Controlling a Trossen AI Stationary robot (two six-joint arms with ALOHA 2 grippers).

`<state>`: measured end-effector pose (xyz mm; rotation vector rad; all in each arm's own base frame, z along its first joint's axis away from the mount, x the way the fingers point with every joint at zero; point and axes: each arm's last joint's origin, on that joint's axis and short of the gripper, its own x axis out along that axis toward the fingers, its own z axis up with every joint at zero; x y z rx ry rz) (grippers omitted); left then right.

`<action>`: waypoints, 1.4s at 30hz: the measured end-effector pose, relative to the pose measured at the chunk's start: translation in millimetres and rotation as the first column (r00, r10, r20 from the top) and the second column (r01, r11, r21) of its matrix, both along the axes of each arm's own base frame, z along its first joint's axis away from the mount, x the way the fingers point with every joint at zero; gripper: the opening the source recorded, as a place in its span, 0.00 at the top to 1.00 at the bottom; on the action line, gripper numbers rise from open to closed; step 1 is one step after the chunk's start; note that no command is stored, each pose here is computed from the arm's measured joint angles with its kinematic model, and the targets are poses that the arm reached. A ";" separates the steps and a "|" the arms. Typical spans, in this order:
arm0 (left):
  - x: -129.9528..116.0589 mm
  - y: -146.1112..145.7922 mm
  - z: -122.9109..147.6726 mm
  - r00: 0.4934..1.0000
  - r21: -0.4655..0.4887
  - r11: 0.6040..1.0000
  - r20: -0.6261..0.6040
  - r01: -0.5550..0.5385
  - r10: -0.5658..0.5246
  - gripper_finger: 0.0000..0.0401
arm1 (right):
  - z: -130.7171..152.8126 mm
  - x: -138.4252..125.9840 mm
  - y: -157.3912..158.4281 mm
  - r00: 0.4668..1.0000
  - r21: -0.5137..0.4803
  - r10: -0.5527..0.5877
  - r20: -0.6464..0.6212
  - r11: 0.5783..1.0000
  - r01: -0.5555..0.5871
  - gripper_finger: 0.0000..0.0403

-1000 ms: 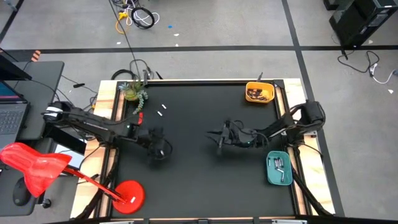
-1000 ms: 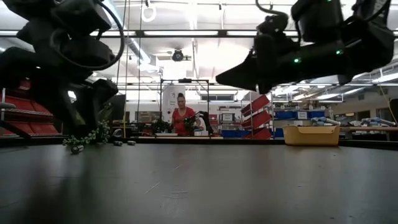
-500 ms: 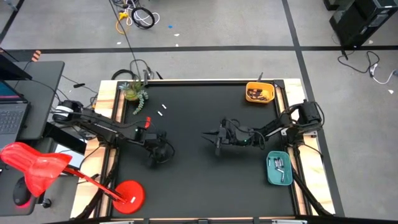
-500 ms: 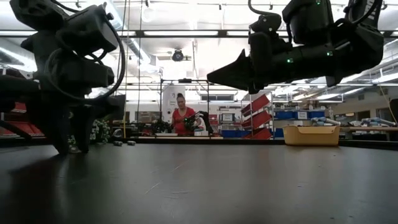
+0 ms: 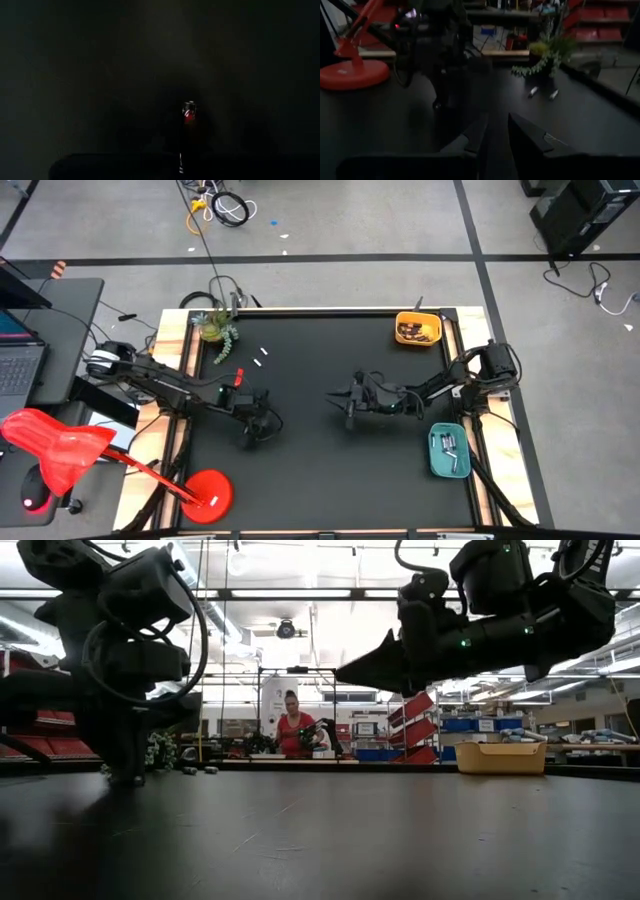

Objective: Sort batteries
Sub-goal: Put the silver battery into the green bin

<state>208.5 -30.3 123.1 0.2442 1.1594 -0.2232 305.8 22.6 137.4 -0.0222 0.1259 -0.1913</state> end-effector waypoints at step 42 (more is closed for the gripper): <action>67.2 -4.2 100.7 0.427 0.062 0.994 0.904 -0.086 -0.020 1.00 | 56.2 57.3 31.5 0.998 -0.176 -0.045 -0.036 0.984 0.038 0.61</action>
